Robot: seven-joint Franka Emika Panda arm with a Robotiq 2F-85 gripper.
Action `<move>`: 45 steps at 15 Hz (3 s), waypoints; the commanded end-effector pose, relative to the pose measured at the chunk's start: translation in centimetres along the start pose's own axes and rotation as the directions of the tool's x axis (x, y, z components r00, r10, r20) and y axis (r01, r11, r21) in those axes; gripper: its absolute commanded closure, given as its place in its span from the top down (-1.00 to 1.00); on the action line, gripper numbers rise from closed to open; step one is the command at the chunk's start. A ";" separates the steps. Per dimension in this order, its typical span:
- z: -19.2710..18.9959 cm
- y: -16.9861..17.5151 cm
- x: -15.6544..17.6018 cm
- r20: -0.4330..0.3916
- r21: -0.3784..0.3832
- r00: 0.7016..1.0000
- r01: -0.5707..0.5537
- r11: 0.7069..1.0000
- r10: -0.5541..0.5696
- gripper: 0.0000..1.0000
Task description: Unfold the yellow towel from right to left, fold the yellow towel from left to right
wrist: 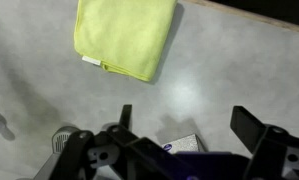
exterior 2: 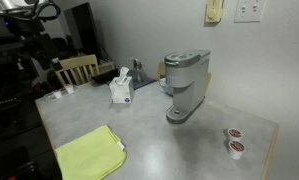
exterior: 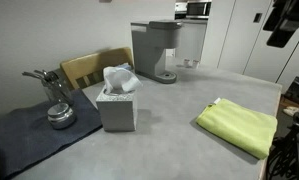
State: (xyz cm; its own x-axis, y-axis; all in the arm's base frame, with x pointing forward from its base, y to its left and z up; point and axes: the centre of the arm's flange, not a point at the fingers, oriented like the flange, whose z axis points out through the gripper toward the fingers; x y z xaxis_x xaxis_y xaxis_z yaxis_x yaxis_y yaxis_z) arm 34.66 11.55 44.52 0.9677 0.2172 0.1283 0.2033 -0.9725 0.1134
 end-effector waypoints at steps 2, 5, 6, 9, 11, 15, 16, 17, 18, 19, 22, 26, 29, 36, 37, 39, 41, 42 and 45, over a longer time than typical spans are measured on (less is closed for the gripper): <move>0.0 0.0 0.0 0.000 0.000 1.000 0.000 1.000 0.000 1.00; 0.0 0.0 0.0 0.000 0.000 1.000 0.000 1.000 0.000 1.00; 0.0 0.0 0.0 0.000 0.000 1.000 0.000 1.000 0.000 1.00; 0.4 0.4 -0.1 -0.003 0.031 1.000 -0.005 1.000 0.005 1.00; 0.9 1.8 -0.4 -0.006 0.062 1.000 -0.013 0.998 0.014 1.00; 3.0 7.1 -1.5 -0.015 0.168 0.998 -0.059 0.984 0.063 1.00; 3.7 8.8 -2.0 -0.021 0.196 0.997 -0.069 0.978 0.075 1.00; 4.7 10.7 -2.4 -0.021 0.219 0.996 -0.077 0.973 0.084 1.00; 5.6 12.3 -2.7 -0.024 0.240 0.996 -0.082 0.967 0.090 1.00; 6.9 14.2 -3.1 -0.022 0.255 0.995 -0.088 0.963 0.097 1.00; 5.0 12.3 -2.8 -0.010 0.225 0.995 -0.095 0.970 0.100 1.00; 4.8 11.2 -2.4 -0.021 0.213 0.996 -0.085 0.973 0.092 1.00; 6.1 11.3 -2.3 -0.028 0.180 0.989 -0.138 0.974 0.145 1.00; 11.3 12.8 -2.0 -0.001 0.092 0.964 -0.264 0.960 0.265 1.00; 12.1 13.2 -2.0 0.013 0.081 0.960 -0.281 0.956 0.281 1.00; 13.8 13.9 -2.3 0.039 0.063 0.949 -0.315 0.947 0.313 1.00; 15.3 14.5 -3.0 0.067 0.056 0.936 -0.349 0.935 0.346 1.00; 16.0 14.8 -3.3 0.077 0.056 0.929 -0.366 0.929 0.361 1.00; 17.9 15.8 -4.3 0.110 0.069 0.914 -0.398 0.915 0.389 1.00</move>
State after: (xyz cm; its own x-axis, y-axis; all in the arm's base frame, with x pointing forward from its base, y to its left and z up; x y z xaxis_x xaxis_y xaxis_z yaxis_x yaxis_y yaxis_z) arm 37.59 -4.97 30.96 0.9862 -0.1520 0.0651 -0.1517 -0.9884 -0.0105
